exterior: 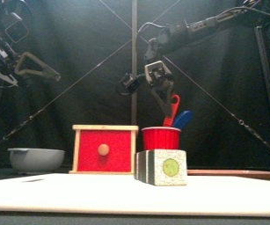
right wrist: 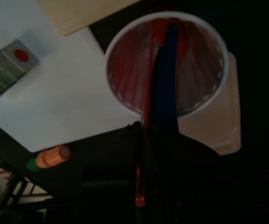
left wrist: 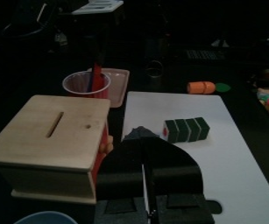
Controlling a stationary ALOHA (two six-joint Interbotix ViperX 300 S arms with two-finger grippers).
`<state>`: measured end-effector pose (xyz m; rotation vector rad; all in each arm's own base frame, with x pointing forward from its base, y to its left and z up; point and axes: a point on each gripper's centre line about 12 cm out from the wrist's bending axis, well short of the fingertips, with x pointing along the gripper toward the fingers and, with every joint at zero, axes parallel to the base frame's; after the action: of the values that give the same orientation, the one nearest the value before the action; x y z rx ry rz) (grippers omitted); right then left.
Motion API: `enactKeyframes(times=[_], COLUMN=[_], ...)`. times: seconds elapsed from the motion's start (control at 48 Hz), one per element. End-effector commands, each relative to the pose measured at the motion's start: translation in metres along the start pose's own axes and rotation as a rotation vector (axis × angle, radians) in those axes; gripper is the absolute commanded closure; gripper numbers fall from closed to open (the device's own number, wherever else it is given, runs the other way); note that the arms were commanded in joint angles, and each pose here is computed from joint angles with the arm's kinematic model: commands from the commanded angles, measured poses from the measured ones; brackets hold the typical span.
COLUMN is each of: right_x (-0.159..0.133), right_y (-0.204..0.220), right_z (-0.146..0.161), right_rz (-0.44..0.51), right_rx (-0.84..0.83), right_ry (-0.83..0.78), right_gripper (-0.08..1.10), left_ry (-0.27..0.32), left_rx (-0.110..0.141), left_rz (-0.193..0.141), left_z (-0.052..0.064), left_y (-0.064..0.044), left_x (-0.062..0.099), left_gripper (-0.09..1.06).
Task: Place sushi on board then cut the sushi with the knife then place the pieces on the plate
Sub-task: Grasp knife edge with left hand
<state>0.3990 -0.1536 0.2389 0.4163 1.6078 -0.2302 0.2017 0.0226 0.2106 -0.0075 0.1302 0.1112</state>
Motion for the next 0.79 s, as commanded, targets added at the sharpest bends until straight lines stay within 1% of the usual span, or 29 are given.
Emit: enactKeyframes(times=[0.021,0.167,0.354,0.542,0.792], right_x=[-0.015,-0.015,-0.019,-0.035,-0.056], right_y=[0.001,-0.001,-0.004,-0.004,-0.005], right_z=[-0.001,0.000,0.000,0.002,0.003], right_rz=[0.010,0.010,0.004,0.005,0.003], right_rx=[-0.002,0.002,0.008,0.009,0.013], right_ry=[-0.034,-0.033,-0.037,-0.053,-0.097], right_gripper=[0.52,0.52,0.53,0.54,0.54], left_ry=[-0.008,-0.006,-0.006,-0.008,-0.009], left_rx=[-0.001,-0.001,0.000,-0.002,-0.003], left_rz=[0.008,0.006,0.014,0.024,0.024], left_z=[0.002,0.002,0.002,0.002,0.003], left_y=[0.002,0.001,0.003,0.005,0.005], left_x=[0.001,0.001,0.001,0.001,0.001], left_gripper=[0.99,0.99,0.99,0.99,0.99])
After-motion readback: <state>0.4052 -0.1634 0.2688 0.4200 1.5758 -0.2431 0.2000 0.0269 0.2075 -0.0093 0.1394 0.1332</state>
